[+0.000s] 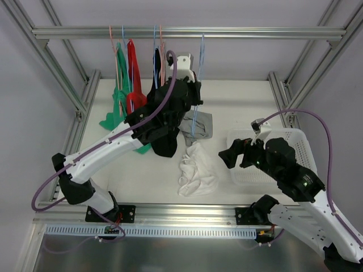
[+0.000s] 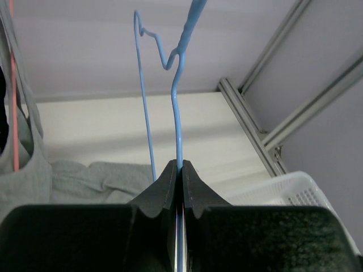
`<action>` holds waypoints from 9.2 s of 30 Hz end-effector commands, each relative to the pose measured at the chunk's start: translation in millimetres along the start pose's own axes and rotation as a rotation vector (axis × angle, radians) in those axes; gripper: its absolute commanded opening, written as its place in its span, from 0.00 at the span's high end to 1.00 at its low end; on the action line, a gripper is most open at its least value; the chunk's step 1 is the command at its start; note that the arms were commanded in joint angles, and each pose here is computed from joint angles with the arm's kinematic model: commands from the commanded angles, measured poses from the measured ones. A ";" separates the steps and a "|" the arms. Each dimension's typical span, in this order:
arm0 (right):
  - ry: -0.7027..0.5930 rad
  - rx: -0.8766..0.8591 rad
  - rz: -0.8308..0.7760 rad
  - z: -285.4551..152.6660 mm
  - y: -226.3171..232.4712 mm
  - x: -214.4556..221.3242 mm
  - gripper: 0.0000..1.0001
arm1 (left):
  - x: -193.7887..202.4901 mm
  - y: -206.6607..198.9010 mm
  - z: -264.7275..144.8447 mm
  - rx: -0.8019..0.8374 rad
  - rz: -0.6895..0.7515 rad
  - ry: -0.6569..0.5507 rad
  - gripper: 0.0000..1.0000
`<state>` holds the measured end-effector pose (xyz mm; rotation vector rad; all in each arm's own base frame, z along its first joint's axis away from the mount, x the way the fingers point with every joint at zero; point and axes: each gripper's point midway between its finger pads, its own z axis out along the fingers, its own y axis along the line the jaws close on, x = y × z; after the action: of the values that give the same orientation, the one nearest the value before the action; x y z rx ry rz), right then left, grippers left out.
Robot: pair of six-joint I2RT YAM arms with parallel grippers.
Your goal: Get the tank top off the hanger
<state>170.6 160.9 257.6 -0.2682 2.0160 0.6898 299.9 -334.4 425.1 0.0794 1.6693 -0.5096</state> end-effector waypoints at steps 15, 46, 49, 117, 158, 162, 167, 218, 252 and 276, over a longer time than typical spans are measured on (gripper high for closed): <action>0.015 0.033 -0.015 18.4 -3.2 -1.5 0.01 | -20.4 19.5 101.7 -0.056 0.005 0.006 1.00; 0.685 0.155 -0.284 172.3 -5.0 177.6 0.01 | 20.1 102.6 -108.3 0.047 -0.022 0.033 0.01; 0.712 0.160 -0.289 178.8 -5.6 195.9 0.18 | 14.9 109.7 -135.1 0.108 -0.025 0.008 0.01; -0.252 0.089 0.367 -23.1 -85.6 -69.3 0.01 | -74.5 109.4 31.2 -0.226 0.245 0.097 0.19; -0.240 0.044 0.357 -18.7 -78.9 -72.2 0.01 | -54.5 132.8 84.5 -0.300 0.276 0.136 0.29; -0.242 0.036 0.354 -19.3 -76.5 -72.8 0.01 | -43.8 140.3 94.9 -0.327 0.266 0.154 0.31; -0.243 0.031 0.347 -20.3 -74.6 -72.7 0.01 | -30.0 149.7 104.8 -0.353 0.268 0.182 0.41; -0.064 -0.462 0.050 10.1 33.0 -14.3 0.14 | 153.8 78.1 -163.7 0.193 -0.021 0.465 1.00; -0.169 0.337 -0.086 46.9 -66.9 -61.8 1.00 | 141.4 23.6 -232.8 0.665 -0.024 0.561 1.00; -0.163 -0.511 -0.117 -72.1 94.3 -85.7 1.00 | -103.3 -70.1 -194.1 0.858 -0.094 -0.761 1.00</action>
<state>131.6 184.5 393.1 -0.5455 1.6160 1.0550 110.1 -333.8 472.4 0.6286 0.9754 -1.1895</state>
